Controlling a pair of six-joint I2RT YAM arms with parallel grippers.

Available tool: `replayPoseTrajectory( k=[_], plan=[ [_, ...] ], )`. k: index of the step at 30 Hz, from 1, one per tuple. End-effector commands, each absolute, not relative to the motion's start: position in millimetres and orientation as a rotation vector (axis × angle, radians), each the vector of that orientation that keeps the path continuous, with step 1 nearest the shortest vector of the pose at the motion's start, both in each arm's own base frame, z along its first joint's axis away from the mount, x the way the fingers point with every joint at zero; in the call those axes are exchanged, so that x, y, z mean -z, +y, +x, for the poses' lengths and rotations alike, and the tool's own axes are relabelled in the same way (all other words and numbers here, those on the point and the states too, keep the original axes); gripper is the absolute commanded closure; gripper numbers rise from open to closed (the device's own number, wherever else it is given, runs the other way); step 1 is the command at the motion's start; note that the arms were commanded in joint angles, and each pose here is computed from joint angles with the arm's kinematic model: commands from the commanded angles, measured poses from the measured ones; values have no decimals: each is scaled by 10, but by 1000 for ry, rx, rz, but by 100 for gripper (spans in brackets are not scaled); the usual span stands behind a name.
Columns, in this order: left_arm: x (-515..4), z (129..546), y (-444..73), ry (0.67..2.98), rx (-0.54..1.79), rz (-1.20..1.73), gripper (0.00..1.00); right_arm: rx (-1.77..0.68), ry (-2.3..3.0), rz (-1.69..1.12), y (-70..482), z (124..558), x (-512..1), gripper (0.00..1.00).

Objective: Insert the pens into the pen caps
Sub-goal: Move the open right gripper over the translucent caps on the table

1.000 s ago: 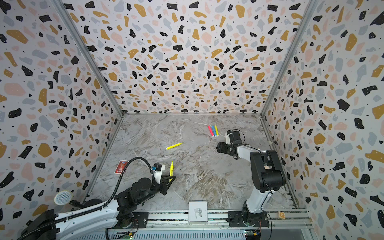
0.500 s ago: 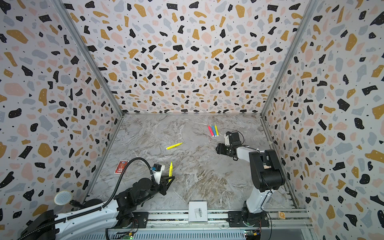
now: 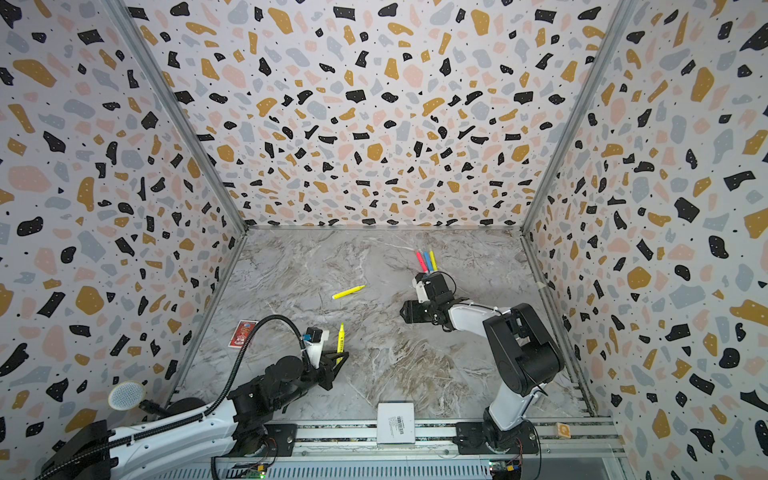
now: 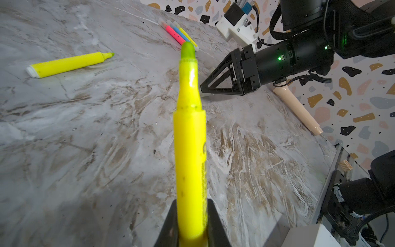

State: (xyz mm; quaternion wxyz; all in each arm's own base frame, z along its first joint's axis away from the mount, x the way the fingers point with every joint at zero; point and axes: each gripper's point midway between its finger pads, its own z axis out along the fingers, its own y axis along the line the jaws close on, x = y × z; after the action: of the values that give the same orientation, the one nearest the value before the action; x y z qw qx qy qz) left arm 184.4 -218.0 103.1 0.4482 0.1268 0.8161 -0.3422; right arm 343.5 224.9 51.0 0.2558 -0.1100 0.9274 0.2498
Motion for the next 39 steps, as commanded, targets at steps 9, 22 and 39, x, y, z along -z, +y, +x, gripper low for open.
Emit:
replayPoseTrajectory(
  k=[9,22,39],
  plan=[
    [-1192,1895,-2122,1956,853,261,100,-575,2428,-233,1892,3744,-1031,31],
    [-1171,1897,-2117,1963,850,258,100,-680,2511,-299,2151,3619,-674,32],
    [-1143,1896,-2132,1971,855,256,100,-755,2550,-355,2390,3366,-434,32]
  ],
)
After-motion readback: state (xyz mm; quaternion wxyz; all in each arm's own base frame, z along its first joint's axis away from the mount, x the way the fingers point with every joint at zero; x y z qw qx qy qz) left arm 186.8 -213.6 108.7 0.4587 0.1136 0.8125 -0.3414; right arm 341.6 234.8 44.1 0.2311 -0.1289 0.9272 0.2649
